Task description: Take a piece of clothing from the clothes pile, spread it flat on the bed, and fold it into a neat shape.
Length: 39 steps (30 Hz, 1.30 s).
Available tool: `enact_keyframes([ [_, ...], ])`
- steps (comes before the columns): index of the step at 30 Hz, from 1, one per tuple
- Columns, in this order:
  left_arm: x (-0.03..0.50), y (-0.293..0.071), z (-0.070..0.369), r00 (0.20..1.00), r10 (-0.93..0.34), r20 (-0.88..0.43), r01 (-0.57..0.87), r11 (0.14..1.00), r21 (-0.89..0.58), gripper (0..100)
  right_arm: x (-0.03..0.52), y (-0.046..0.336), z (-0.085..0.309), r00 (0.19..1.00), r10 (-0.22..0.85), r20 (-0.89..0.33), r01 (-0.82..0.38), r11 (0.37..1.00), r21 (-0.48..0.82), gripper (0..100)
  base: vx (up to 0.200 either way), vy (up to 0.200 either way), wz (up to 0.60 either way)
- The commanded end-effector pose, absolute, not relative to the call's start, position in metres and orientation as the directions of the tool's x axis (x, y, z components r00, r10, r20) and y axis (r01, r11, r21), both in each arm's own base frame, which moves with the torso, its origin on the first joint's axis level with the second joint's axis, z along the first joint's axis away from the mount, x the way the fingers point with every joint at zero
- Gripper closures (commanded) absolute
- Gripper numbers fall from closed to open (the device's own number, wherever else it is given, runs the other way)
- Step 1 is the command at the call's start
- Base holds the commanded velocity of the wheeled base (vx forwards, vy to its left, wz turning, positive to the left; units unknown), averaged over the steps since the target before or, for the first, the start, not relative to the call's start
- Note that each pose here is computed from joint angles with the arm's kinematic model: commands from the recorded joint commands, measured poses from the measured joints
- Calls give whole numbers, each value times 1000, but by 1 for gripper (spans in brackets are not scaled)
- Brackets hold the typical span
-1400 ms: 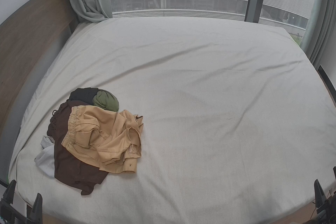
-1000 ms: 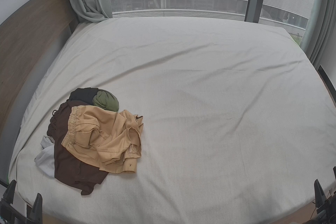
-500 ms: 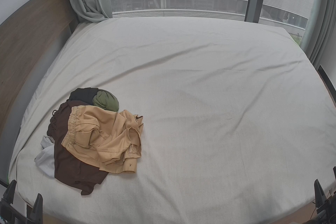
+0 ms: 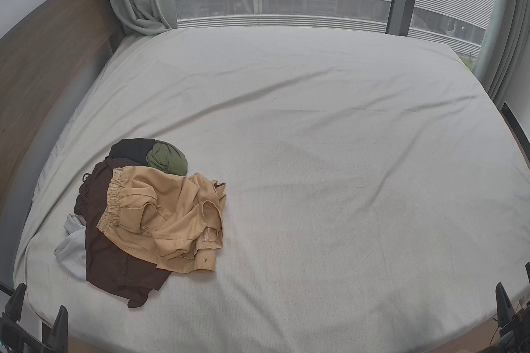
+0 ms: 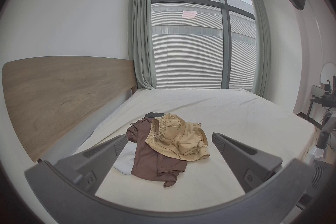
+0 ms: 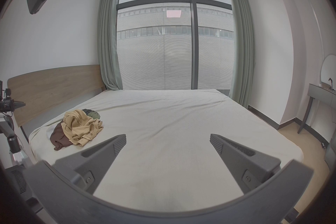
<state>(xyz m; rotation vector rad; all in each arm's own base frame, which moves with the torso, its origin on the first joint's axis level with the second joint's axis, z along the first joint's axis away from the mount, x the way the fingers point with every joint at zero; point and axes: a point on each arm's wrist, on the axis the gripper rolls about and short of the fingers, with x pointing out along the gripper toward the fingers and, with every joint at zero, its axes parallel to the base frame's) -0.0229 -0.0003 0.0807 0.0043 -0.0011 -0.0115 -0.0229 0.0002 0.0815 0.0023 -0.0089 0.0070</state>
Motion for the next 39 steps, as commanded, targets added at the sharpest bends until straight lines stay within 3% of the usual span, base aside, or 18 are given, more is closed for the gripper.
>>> enact_keyframes([
  [1,-23,0,78,1000,-12,18,12,1000,2,0,-23,0,76,1000,8,8,-8,1000,3,0,0,0,0],
  [2,-23,0,78,1000,-12,18,12,1000,2,0,-23,0,76,1000,8,8,-8,1000,3,0,0,0,0],
  [4,-29,0,120,985,-14,171,15,1000,-8,0,-23,0,76,1000,8,8,-8,1000,3,0,0,0,0],
  [7,-23,0,144,986,-23,166,25,1000,-10,0,-23,0,76,1000,6,8,-6,1000,3,0,0,0,0],
  [13,1,-1,155,989,-145,35,147,988,-50,0,-23,0,76,1000,6,8,-6,1000,5,0,0,0,0],
  [17,16,-4,171,973,-228,-18,220,956,-194,0,-23,0,76,1000,8,8,-8,1000,5,0,0,0,0],
  [23,41,-12,176,939,-316,-136,275,927,-256,0,-23,0,76,1000,8,8,-8,1000,5,0,0,0,0],
  [39,138,-33,178,883,-391,-261,299,895,-330,0,-23,0,76,1000,5,8,-5,1000,3,0,0,0,0],
])
